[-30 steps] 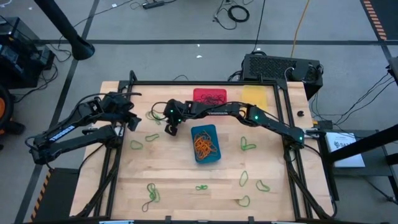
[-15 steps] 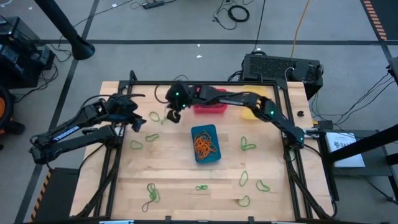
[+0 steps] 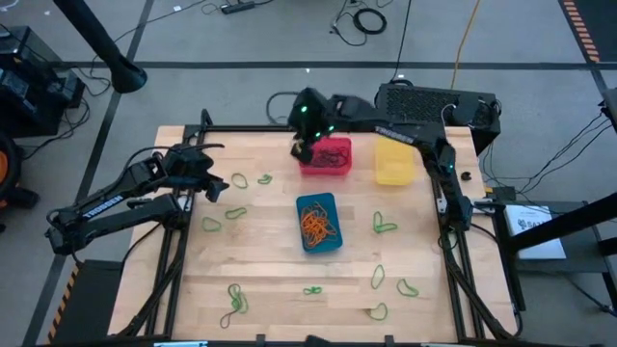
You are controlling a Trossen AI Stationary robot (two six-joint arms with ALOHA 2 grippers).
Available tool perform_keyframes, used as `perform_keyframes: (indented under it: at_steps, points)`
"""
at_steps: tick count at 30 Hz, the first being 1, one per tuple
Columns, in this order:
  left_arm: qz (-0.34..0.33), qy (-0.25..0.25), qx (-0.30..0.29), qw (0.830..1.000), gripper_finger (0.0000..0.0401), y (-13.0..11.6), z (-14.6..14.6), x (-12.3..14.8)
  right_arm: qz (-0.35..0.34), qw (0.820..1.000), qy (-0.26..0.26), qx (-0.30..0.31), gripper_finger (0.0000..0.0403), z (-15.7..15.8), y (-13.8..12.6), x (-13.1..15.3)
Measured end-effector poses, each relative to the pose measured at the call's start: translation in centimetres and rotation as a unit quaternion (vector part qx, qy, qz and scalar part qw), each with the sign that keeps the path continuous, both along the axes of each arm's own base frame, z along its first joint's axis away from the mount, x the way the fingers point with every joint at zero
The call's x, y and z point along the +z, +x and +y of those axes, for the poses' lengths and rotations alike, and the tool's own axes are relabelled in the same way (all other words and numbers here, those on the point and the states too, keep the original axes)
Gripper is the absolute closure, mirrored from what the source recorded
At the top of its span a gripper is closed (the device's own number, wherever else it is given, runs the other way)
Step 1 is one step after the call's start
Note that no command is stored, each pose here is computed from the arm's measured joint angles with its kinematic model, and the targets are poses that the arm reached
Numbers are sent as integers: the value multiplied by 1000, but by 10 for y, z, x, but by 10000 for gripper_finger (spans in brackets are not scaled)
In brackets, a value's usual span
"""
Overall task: Sort rubber bands into baskets
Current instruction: Put the purple rubber band into the red bin
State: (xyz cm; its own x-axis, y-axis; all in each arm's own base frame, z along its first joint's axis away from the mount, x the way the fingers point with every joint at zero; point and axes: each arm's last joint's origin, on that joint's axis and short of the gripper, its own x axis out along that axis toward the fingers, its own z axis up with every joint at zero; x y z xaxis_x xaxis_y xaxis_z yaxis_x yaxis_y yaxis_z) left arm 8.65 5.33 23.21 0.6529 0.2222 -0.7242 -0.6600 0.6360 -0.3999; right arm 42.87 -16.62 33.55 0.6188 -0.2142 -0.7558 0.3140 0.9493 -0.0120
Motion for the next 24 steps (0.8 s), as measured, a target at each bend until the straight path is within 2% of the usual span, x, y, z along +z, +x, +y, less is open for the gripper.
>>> perform_keyframes:
  at_steps: [3, 7, 12, 16, 24]
  points:
    - [-13, 1, -6, 1000, 210, 2, 0, 2, 40, 999, 9, -10, 402, -9, -17, 3]
    - [-29, 2, 2, 1000, 210, 3, 2, 4, 82, 996, 18, -8, 402, -17, -28, -2]
    - [-44, 4, 8, 999, 210, 5, 3, 6, 95, 995, 18, -19, 402, -33, -34, -11]
    - [-45, -1, 9, 999, 210, 5, 3, 6, 124, 991, 36, -29, 402, -41, -39, -33]
    - [-47, -4, 6, 999, 210, 5, 2, 6, 194, 978, 75, -30, 402, -40, -46, -99]
